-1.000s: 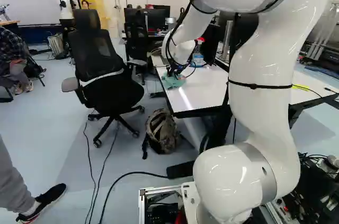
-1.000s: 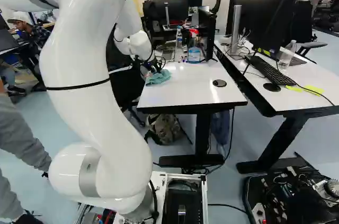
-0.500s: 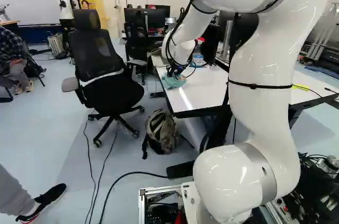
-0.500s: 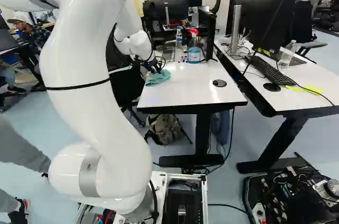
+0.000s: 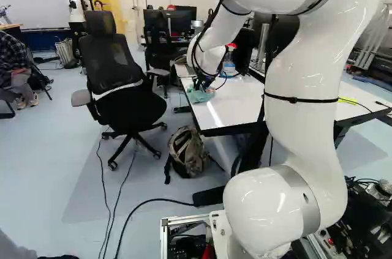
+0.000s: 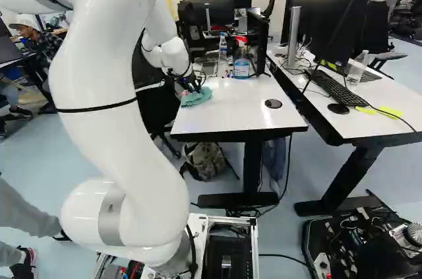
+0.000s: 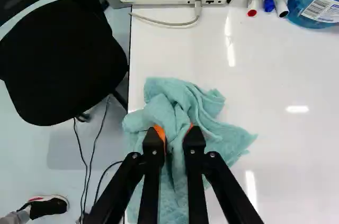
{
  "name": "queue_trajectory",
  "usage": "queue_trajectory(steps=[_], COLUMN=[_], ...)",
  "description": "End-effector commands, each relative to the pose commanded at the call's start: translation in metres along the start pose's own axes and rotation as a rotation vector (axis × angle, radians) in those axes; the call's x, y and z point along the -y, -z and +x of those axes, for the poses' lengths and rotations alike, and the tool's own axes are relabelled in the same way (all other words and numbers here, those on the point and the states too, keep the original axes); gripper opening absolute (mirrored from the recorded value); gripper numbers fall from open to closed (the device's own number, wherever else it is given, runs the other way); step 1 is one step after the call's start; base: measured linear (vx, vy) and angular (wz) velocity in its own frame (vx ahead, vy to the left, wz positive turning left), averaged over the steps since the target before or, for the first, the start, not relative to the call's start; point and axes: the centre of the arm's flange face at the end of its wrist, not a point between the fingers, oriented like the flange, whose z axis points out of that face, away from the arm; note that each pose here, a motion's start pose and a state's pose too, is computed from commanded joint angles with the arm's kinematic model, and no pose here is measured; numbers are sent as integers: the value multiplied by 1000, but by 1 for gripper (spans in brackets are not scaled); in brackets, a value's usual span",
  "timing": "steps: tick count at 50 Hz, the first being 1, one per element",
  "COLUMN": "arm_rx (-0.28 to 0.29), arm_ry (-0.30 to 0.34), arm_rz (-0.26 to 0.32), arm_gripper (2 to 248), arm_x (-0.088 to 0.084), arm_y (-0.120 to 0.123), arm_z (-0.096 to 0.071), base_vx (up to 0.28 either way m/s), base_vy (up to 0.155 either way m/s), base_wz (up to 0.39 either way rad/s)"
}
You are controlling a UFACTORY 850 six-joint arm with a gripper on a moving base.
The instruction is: Clean the table with the green towel
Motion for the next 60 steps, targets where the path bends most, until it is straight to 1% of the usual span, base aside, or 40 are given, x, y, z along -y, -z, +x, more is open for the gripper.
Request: queue_trajectory(steps=[8, 16, 21, 28, 48, 54, 60], arm_rx=[-3, -10, -15, -17, -17, -15, -10], arm_ry=[1, 2, -2, -16, -64, -77, -83], arm_rz=[1, 2, -1, -10, -44, -52, -56], arm_gripper=[51, 51, 51, 51, 51, 51, 51], arm_x=[1, 2, -1, -11, -45, -53, -57], arm_y=[-3, -11, -15, -18, -16, -13, -7], arm_z=[4, 14, 20, 23, 22, 18, 11], base_vx=[0, 0, 0, 0, 0, 1, 0], base_vy=[0, 0, 0, 7, 4, 1, 0], base_wz=[0, 0, 0, 33, 19, 5, 0])
